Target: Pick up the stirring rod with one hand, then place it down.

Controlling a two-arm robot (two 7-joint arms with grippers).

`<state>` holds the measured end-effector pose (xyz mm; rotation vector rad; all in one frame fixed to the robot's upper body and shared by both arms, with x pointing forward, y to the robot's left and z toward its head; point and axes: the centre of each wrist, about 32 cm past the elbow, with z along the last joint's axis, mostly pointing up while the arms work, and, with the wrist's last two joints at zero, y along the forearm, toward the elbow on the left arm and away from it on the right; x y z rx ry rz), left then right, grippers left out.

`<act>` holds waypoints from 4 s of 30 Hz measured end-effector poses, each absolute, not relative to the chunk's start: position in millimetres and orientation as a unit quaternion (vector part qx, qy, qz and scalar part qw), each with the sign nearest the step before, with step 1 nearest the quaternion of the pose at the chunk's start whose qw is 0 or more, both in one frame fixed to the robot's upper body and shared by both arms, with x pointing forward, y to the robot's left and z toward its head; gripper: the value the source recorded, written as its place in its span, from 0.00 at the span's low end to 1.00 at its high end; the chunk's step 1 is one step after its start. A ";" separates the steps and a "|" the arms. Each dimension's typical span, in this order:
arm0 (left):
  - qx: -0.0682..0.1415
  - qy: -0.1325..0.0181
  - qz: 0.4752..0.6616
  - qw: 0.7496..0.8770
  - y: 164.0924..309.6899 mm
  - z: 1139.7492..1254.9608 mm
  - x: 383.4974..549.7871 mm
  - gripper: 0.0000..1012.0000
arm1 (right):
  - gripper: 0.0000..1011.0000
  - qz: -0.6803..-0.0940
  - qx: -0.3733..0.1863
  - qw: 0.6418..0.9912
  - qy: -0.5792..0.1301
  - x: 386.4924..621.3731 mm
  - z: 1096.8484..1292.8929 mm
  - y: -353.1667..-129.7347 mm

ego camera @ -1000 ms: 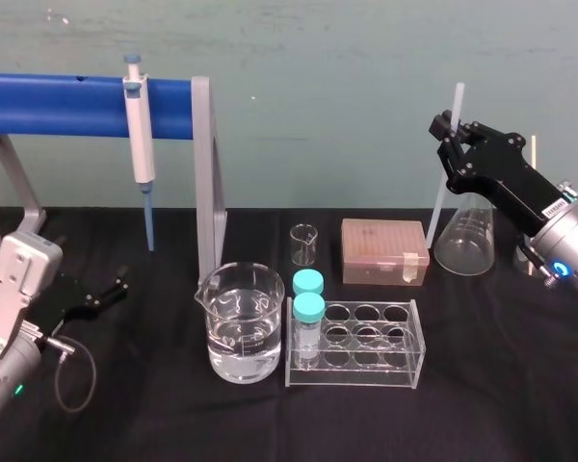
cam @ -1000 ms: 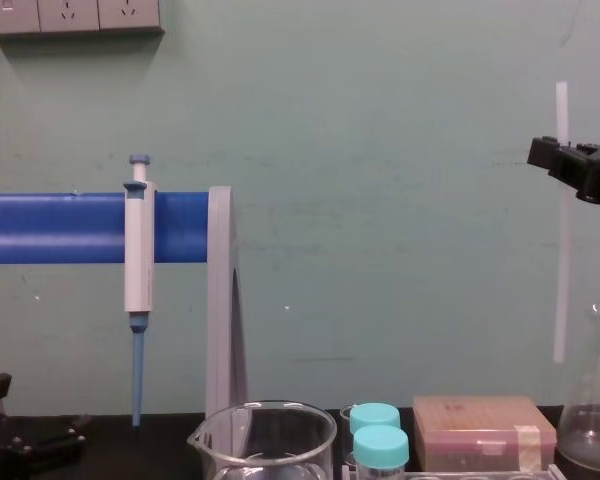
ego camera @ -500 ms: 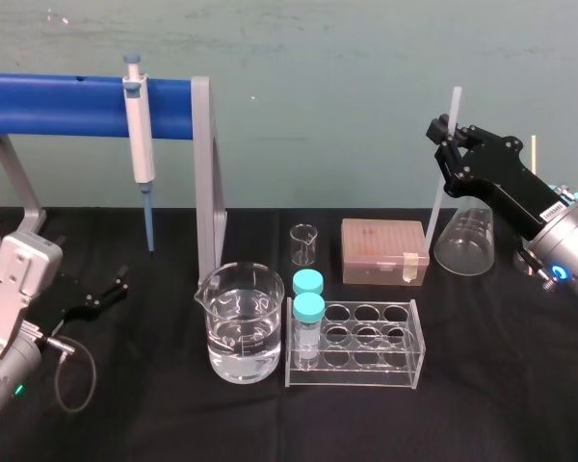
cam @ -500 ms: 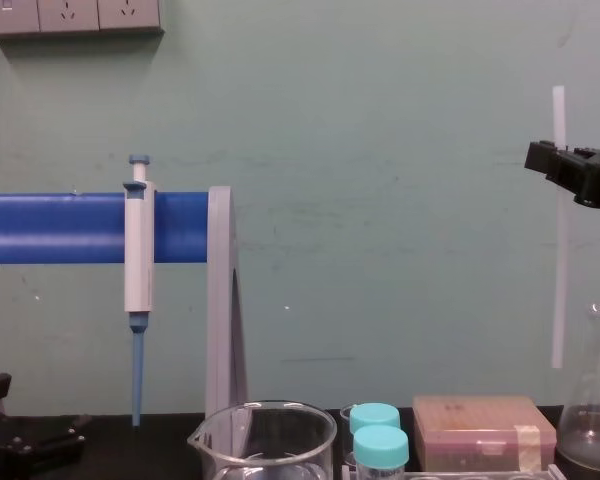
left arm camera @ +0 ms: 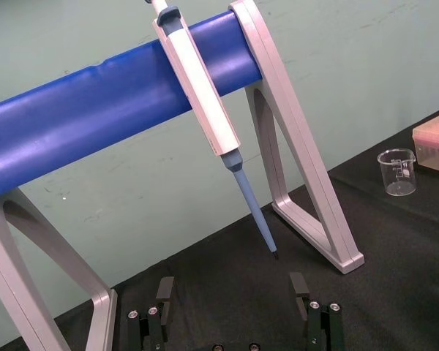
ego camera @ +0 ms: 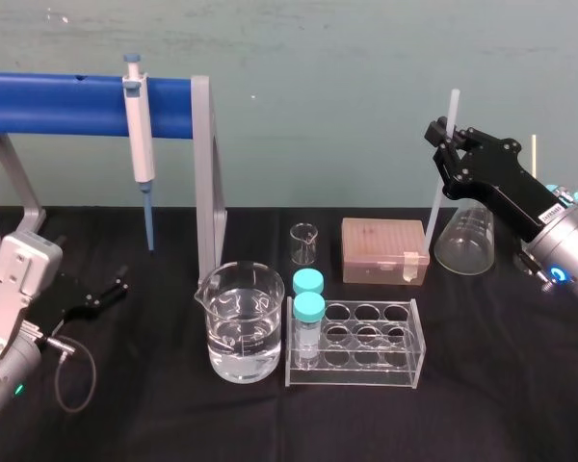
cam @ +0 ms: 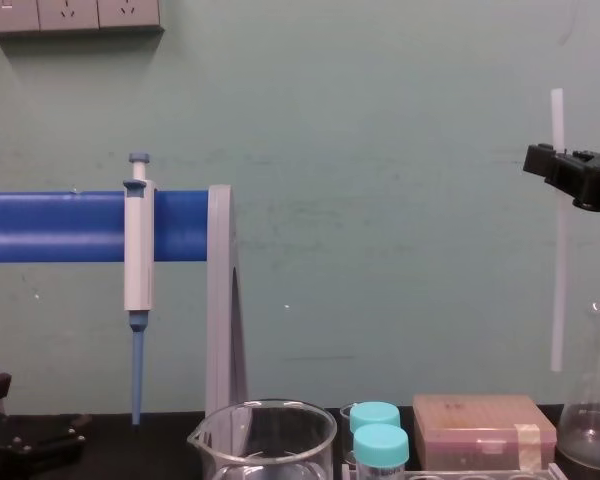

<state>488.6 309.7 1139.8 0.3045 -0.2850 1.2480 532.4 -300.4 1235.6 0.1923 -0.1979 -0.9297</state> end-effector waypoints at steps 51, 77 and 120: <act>0.141 -0.132 0.580 0.791 309.7 1139.8 488.6 0.99 | 0.07 -0.446 0.090 0.886 -0.086 535.7 1233.1 -297.5; 0.141 -0.132 0.580 0.791 309.7 1139.8 488.6 0.99 | 0.07 -0.445 0.089 0.887 -0.085 534.7 1232.8 -296.8; 0.141 -0.132 0.580 0.791 309.7 1139.8 488.6 0.99 | 0.07 -0.339 0.093 0.934 -0.070 542.9 1205.8 -288.7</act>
